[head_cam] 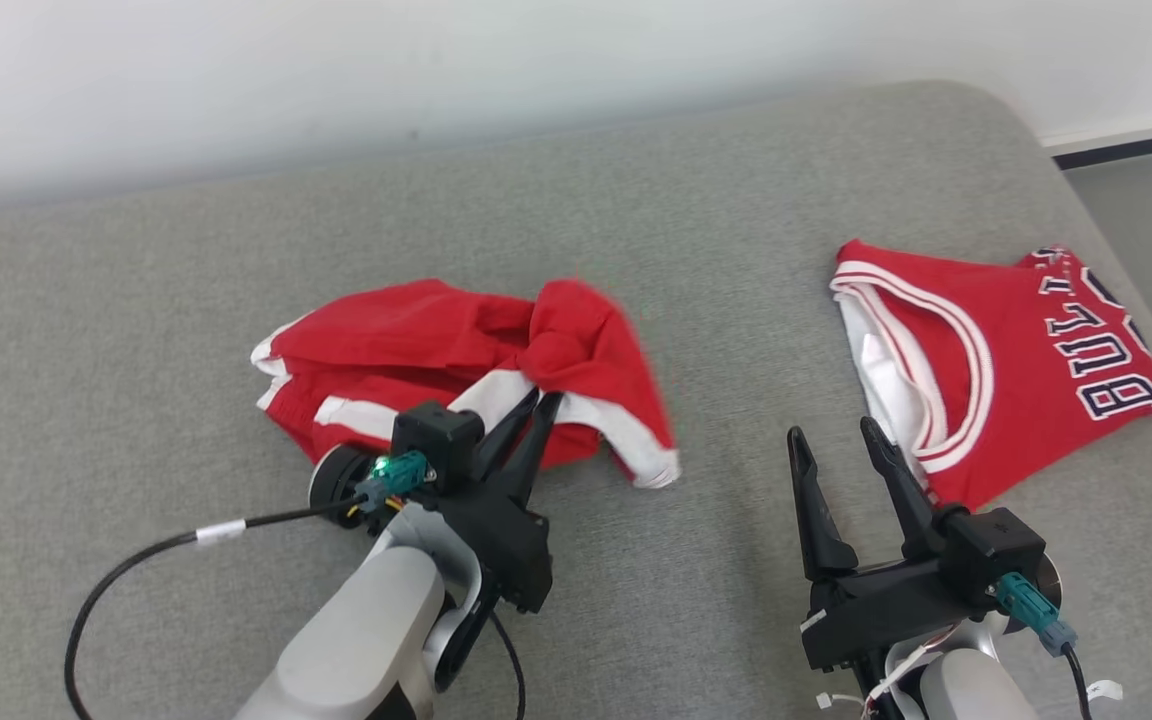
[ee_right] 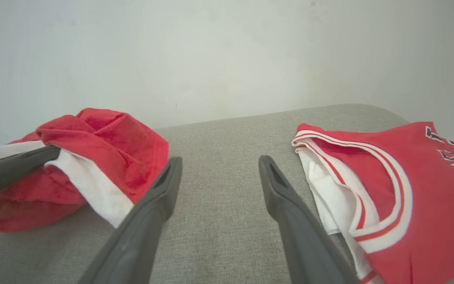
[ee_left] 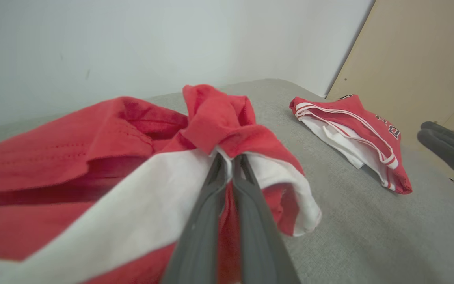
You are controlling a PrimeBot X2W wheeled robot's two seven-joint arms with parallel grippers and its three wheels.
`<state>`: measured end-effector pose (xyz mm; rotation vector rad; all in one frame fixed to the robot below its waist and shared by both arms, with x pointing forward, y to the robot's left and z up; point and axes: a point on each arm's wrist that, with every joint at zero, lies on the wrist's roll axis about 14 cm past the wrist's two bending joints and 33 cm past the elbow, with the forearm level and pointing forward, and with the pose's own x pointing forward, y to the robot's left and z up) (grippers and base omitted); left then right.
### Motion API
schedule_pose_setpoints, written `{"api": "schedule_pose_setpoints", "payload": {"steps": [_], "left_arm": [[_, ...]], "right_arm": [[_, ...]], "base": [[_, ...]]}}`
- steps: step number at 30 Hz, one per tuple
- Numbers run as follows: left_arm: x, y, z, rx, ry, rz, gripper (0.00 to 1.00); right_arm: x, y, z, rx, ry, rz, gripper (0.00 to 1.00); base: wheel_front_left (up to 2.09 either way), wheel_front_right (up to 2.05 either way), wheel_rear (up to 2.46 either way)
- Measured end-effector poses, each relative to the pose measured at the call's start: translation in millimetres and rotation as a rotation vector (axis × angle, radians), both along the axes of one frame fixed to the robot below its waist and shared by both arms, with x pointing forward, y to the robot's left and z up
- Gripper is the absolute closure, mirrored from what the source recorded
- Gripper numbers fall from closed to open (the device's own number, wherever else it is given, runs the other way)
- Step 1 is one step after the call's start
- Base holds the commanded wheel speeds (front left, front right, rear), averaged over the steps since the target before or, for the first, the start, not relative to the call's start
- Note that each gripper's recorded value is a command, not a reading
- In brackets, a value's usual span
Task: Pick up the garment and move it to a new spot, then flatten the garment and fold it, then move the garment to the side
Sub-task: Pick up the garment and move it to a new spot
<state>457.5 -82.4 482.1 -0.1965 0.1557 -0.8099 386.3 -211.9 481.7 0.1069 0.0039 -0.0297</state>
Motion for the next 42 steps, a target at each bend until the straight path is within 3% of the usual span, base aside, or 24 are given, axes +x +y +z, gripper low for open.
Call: {"api": "schedule_pose_setpoints", "payload": {"steps": [1, 2, 7, 16, 18, 25, 34, 42], "left_arm": [[-1, 1, -1, 0.008, -0.003, 0.005, 0.31], [-1, 3, -2, 0.013, -0.004, 0.017, 0.00], [3, 35, -6, 0.033, -0.007, 0.138, 0.00], [-8, 127, -20, 0.072, -0.001, 0.393, 0.00], [-17, 162, -18, 0.073, -0.015, 0.492, 0.00], [-43, 216, -13, 0.088, -0.055, 0.642, 0.00], [-88, 259, -12, 0.079, -0.065, 0.785, 0.00], [-113, 272, -18, 0.104, -0.061, 0.813, 0.00]], "right_arm": [[-1, -2, 2, -0.001, -0.004, -0.006, 0.00], [-3, -4, 3, -0.001, -0.008, -0.011, 0.00], [-11, -5, 4, 0.006, -0.011, -0.019, 0.00], [-15, 6, 9, 0.019, -0.029, 0.008, 0.00], [-17, 12, 11, 0.023, -0.037, 0.025, 0.00], [-17, 24, 15, 0.029, -0.050, 0.060, 0.00], [-24, 35, 11, 0.030, -0.042, 0.091, 0.00], [-30, 38, 6, 0.025, -0.027, 0.099, 0.00]], "base": [[0.00, 0.00, 0.00], [0.00, 0.00, 0.00], [0.00, 0.00, 0.00], [0.00, 0.00, 0.00], [0.00, 0.00, 0.00], [0.00, 0.00, 0.00], [0.00, 0.00, 0.00], [0.00, 0.00, 0.00]]}}
